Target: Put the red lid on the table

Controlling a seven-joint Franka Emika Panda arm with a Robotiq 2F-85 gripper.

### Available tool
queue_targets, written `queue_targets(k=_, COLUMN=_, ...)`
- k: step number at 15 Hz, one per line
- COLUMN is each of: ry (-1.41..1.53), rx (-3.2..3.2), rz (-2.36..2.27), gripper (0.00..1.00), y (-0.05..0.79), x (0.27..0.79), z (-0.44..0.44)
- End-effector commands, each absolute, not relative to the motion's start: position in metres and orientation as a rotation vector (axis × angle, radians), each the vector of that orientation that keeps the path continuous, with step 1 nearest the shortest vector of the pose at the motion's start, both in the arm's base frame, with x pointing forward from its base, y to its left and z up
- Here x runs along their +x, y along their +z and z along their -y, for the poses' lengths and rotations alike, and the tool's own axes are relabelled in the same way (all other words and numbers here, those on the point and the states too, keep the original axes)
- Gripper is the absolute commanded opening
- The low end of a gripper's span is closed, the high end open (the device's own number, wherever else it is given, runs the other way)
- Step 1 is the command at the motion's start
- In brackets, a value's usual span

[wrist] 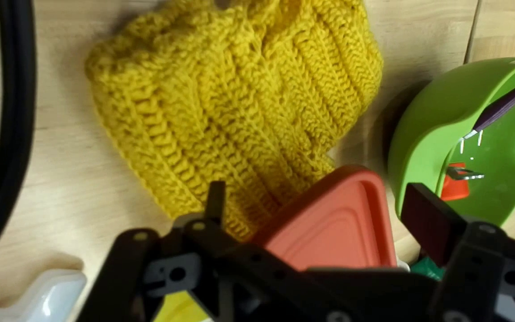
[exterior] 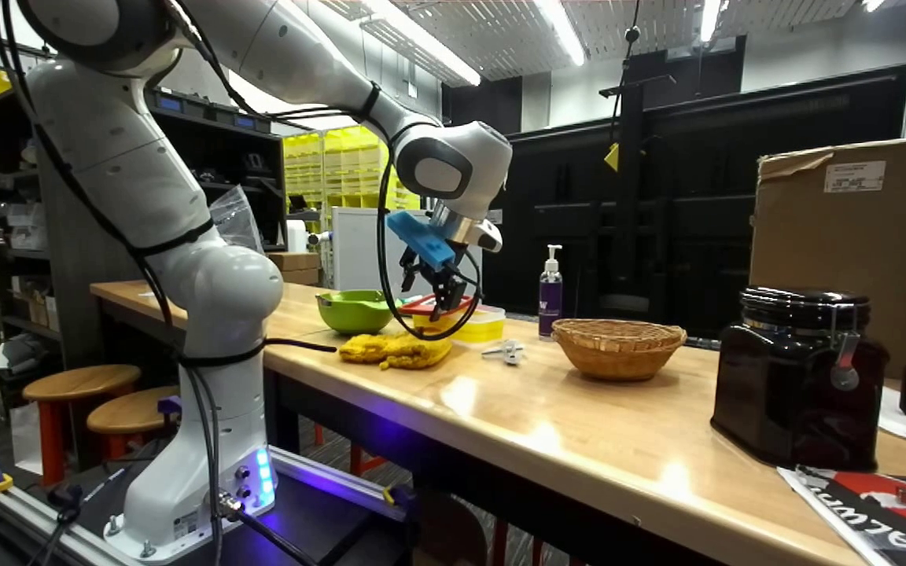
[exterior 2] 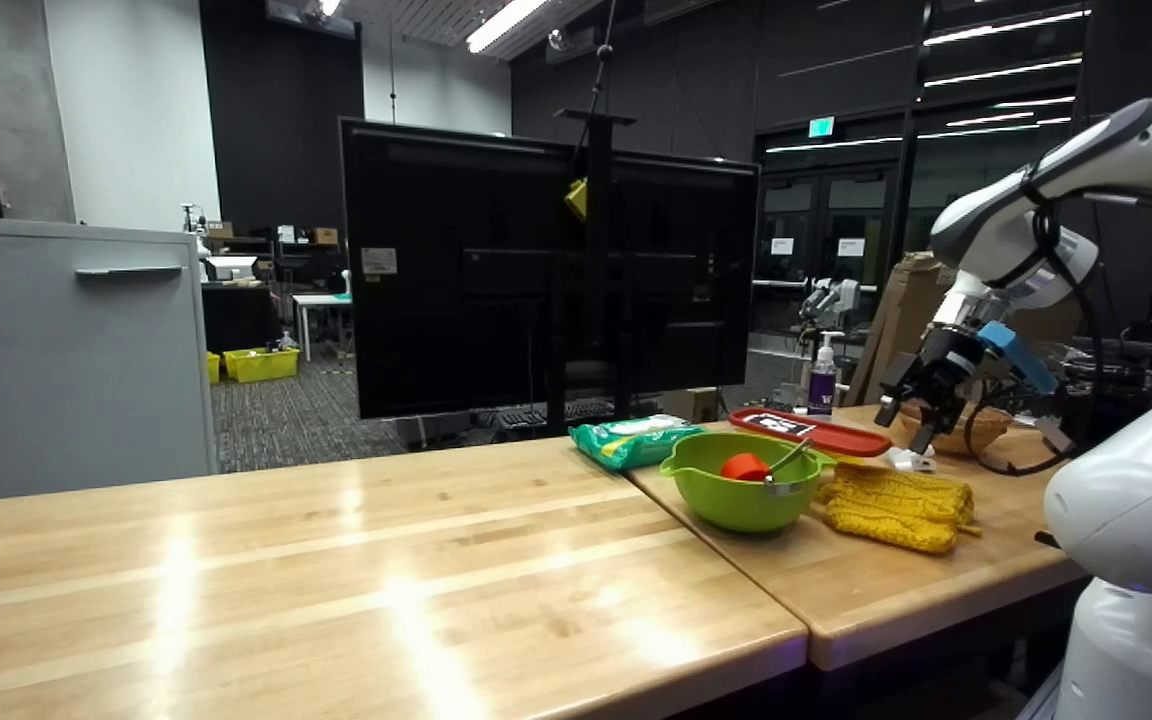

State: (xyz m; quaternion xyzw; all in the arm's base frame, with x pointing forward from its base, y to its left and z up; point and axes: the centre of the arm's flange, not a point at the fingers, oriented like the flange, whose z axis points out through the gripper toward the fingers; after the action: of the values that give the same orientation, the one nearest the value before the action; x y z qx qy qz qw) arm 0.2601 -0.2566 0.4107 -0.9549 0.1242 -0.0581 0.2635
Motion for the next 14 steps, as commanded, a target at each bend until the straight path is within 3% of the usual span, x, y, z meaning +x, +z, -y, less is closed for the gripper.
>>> queue_targets(k=1, ry=-0.137, rx=-2.595, rz=-0.355, gripper=1.00, y=0.425, x=0.246, z=0.272)
queue_targets(k=14, ry=-0.315, rx=-2.477, rz=-0.247, gripper=1.00, y=0.408, x=0.275, z=0.288)
